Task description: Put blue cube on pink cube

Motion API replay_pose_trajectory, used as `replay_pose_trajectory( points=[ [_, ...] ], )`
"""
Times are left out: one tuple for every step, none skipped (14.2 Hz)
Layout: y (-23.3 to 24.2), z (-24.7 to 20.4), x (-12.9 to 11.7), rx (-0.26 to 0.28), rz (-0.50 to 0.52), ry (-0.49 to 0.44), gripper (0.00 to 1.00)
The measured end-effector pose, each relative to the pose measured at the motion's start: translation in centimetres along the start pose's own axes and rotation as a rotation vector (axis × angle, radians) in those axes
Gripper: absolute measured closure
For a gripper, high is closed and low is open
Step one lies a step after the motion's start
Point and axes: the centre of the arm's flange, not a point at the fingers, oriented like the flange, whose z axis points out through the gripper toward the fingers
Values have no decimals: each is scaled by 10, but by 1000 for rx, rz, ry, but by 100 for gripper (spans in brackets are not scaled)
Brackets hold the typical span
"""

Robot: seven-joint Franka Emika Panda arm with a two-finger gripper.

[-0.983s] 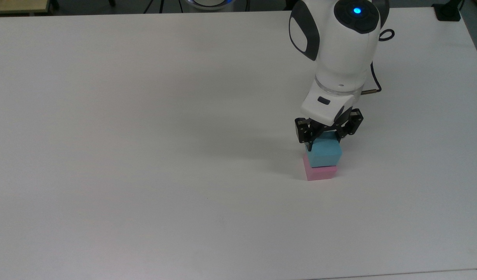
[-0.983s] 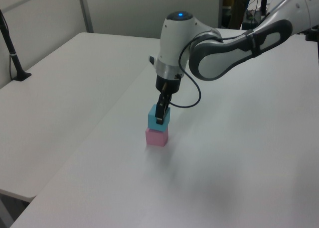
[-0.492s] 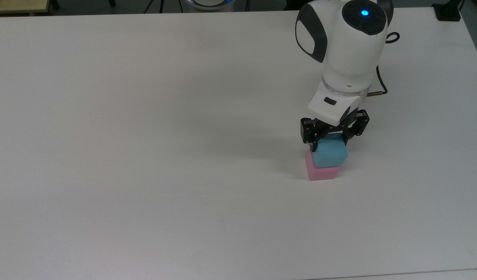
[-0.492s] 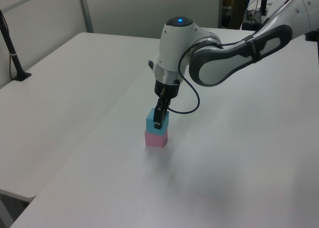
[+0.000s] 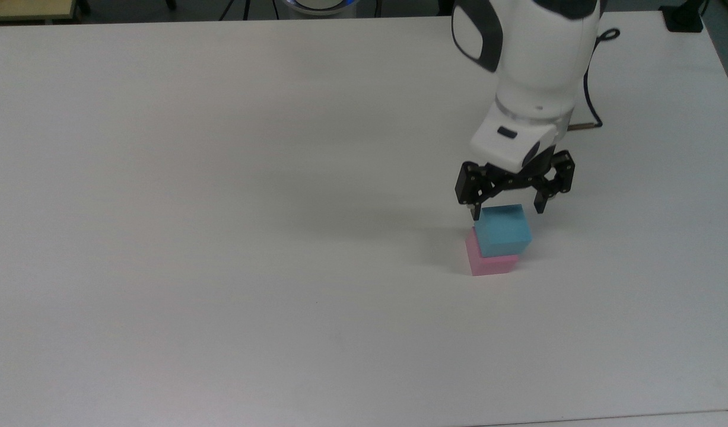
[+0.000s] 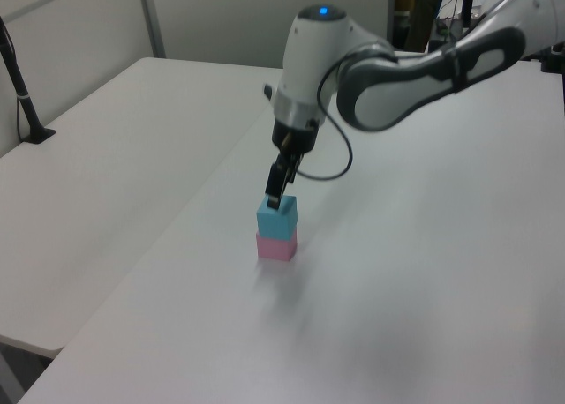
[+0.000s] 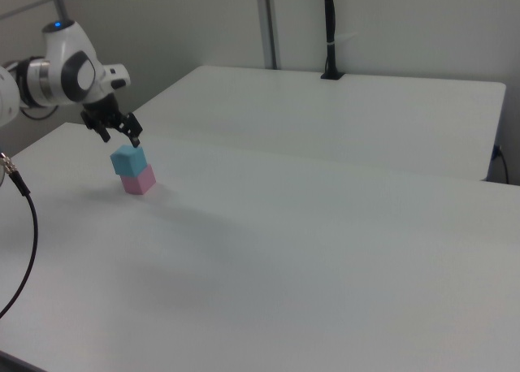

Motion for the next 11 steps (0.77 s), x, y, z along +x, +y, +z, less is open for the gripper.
replay_pose_trajectory(
  points=[
    [4,-22,2,0,7,6,0],
    [12,-48,2,-3,18,4,0],
    [25,-75,4,-7,36,4,0],
    [43,-100,4,-17,59,3,0],
    [63,-123,3,-32,84,-6,0],
    [86,-144,1,-61,107,-15,0],
    [114,-164,0,-85,139,-14,0],
    [142,-180,0,-97,178,-10,0],
    [167,-194,-2,-109,208,-5,0],
    [193,-211,-6,-119,212,-8,0],
    [219,-232,-14,-126,214,-15,0]
  ],
)
